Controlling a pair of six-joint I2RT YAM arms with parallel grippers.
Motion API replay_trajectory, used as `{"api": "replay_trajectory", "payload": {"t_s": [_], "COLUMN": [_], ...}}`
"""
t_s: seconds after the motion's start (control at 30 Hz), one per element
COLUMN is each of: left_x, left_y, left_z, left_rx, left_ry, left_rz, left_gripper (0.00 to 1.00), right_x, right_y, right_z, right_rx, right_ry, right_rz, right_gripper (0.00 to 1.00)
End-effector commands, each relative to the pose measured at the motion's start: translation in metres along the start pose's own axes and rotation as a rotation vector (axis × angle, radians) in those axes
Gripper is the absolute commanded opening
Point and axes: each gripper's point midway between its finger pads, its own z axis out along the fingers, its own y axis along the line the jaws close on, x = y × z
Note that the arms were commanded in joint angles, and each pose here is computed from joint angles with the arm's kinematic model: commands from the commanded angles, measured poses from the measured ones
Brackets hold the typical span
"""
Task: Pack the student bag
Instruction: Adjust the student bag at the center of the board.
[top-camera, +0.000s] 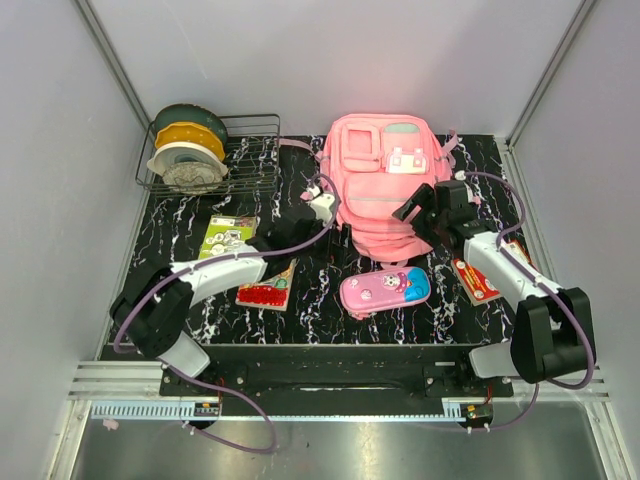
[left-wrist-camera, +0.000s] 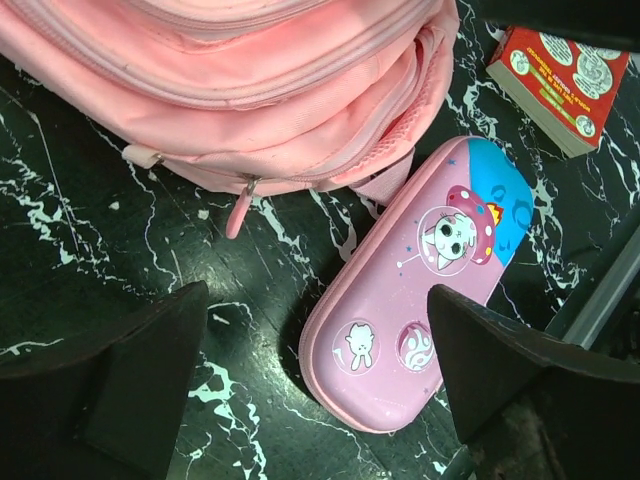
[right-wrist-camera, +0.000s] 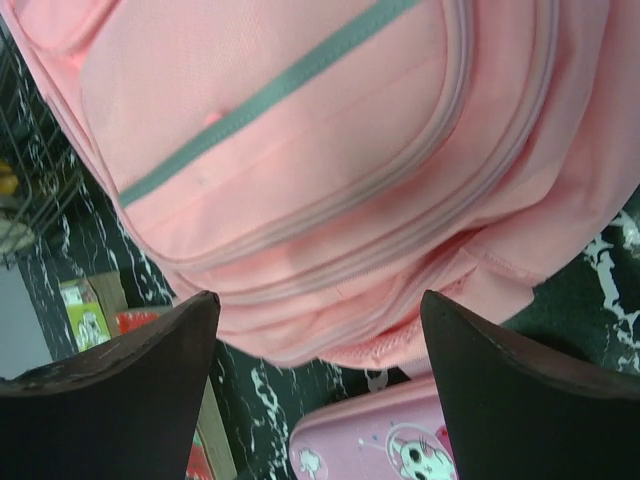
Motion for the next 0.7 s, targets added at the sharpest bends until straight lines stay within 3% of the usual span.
{"api": "replay_trajectory", "payload": {"t_s": [0.0, 0.33, 0.67], "left_x": [-0.015, 0.003, 0.002], "left_y": [-0.018, 0.003, 0.02], "left_z": [0.008, 0.043, 0.07], "left_rx": [0.072, -0.029, -0.104], "left_ry": [-0.044, 0.061, 0.079], "left_rz": [0.102, 0.147, 0.192], "left_gripper": [0.96, 0.94, 0.85], "right_x": [-0.03, -0.012, -0.017], "right_y": [0.002, -0.015, -0.018], "right_z": [0.006, 0.015, 0.047], "right_rx": [0.051, 0.095, 0.107], "right_ry": [-0.079, -0.039, -0.046], "right_rz": [0.053, 0.148, 0.117], "right_gripper": [0.88, 0.83, 0.66]}}
